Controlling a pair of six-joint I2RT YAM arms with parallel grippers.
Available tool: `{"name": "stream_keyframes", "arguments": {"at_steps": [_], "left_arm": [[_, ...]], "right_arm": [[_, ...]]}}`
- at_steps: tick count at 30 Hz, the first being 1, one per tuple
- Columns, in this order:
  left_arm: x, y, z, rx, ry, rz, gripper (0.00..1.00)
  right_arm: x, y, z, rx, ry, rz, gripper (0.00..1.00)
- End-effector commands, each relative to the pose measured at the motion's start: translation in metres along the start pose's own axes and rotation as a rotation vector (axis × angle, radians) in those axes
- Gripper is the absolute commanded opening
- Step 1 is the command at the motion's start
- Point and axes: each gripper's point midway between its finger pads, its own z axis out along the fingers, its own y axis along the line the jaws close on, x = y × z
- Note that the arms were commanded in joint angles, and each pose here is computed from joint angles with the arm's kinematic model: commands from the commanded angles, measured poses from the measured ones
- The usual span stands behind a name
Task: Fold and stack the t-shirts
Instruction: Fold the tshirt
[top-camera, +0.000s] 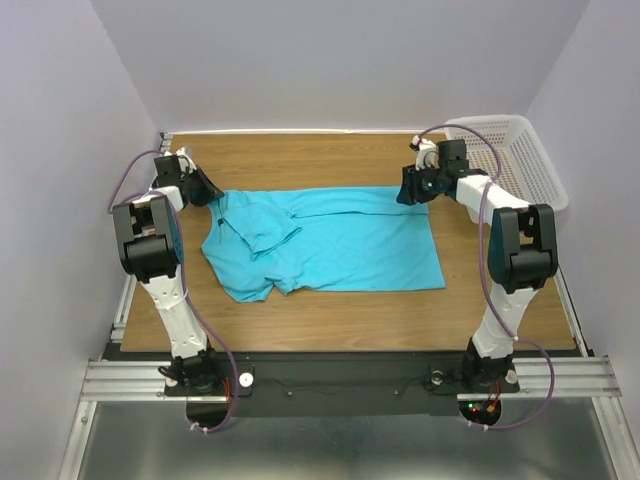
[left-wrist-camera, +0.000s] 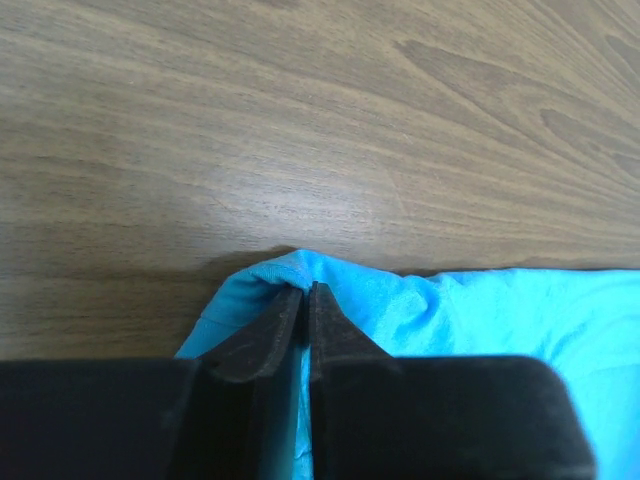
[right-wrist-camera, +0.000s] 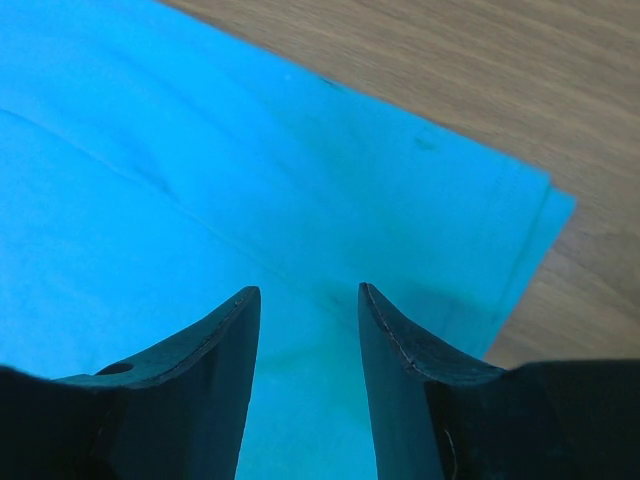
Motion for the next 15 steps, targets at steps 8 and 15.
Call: {"name": "stream_keyframes", "arguments": {"at_steps": [8, 15], "left_arm": [[-0.024, -0.017, -0.009, 0.050, -0.044, 0.037, 0.00], [-0.025, -0.019, -0.011, 0.064, -0.042, 0.036, 0.00]], "right_arm": [[0.017, -0.052, -0.028, 0.351, 0.033, 0.019, 0.49], [0.029, -0.053, -0.026, 0.345, 0.056, 0.033, 0.48]]}}
